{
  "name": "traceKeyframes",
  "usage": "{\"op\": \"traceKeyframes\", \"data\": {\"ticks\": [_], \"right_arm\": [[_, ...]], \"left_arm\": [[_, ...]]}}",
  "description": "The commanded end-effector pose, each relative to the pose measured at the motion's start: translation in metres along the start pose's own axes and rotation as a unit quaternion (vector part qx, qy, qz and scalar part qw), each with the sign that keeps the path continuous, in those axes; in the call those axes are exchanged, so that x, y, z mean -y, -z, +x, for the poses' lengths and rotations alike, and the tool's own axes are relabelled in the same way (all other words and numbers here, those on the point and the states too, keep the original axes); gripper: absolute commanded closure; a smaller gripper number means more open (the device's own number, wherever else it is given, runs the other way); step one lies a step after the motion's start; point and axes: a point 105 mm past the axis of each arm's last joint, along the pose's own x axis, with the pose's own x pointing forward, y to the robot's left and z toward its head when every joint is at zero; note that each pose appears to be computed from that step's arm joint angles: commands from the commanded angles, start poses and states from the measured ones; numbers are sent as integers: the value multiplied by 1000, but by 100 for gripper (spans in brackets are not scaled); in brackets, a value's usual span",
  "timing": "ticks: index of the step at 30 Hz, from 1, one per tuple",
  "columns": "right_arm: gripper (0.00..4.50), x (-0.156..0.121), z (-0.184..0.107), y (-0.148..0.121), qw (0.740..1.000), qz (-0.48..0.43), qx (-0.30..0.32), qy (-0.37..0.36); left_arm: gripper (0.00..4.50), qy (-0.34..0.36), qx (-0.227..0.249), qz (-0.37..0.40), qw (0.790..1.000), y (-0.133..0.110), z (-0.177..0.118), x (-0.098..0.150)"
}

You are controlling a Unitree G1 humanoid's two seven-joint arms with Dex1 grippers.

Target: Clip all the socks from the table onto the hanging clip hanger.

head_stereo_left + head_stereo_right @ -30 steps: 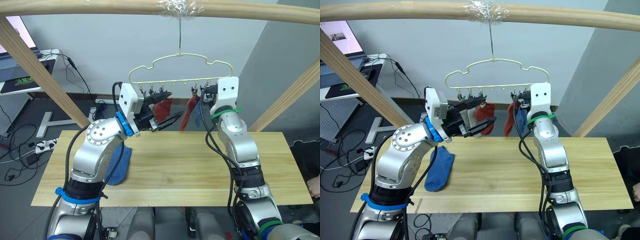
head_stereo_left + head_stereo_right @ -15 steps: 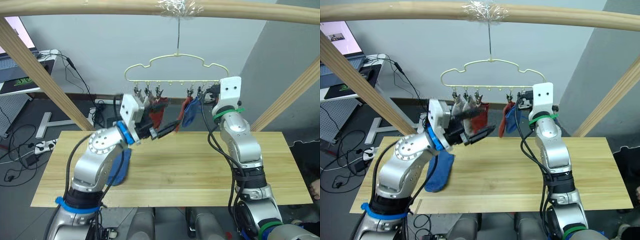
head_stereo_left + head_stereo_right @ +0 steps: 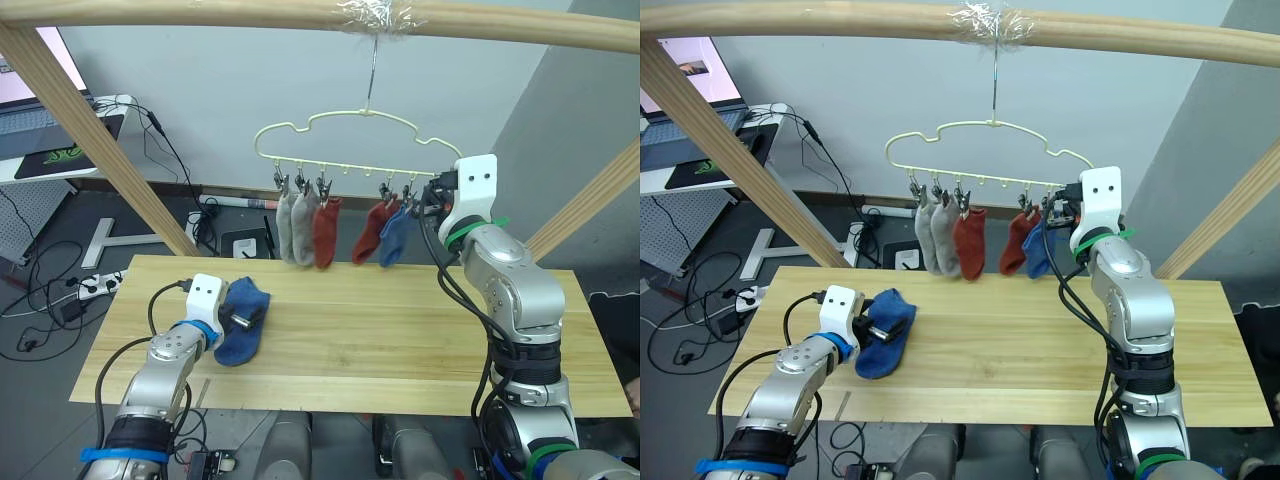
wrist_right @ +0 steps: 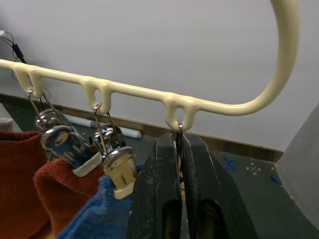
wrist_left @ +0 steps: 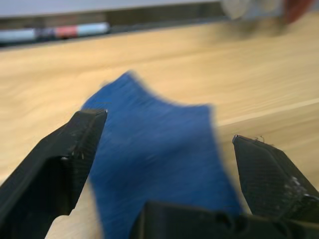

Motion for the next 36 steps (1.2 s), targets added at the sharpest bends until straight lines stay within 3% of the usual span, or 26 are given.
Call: {"op": "traceKeyframes", "data": {"ticks": [1,6,7,15,19,22,23,32,36], "right_arm": [[450,6,-3,-3,1000,6,3,12],[450,8,-3,-4,1000,2,1,13],[450,8,-3,-4,1000,2,0,14],[450,12,-5,-4,1000,-2,-3,12],[450,19,-5,-5,1000,1,-9,11],[450,21,-7,-7,1000,18,-20,1],[450,22,-8,-7,999,36,-27,-2],[450,27,-15,-16,968,213,-130,-38],[450,25,-13,-23,953,262,-141,-52]], "left_arm": [[3,0,-26,-35,999,14,3,-2],[3,25,-66,-28,997,30,7,3],[20,30,-69,-24,997,32,7,5],[237,106,-51,-13,993,27,10,41],[355,142,-17,-18,990,12,11,65],[440,189,44,-24,981,-19,10,92],[447,206,61,-23,976,-29,9,102],[447,335,244,23,910,-135,-16,191],[447,361,309,50,878,-176,-29,222]]}}
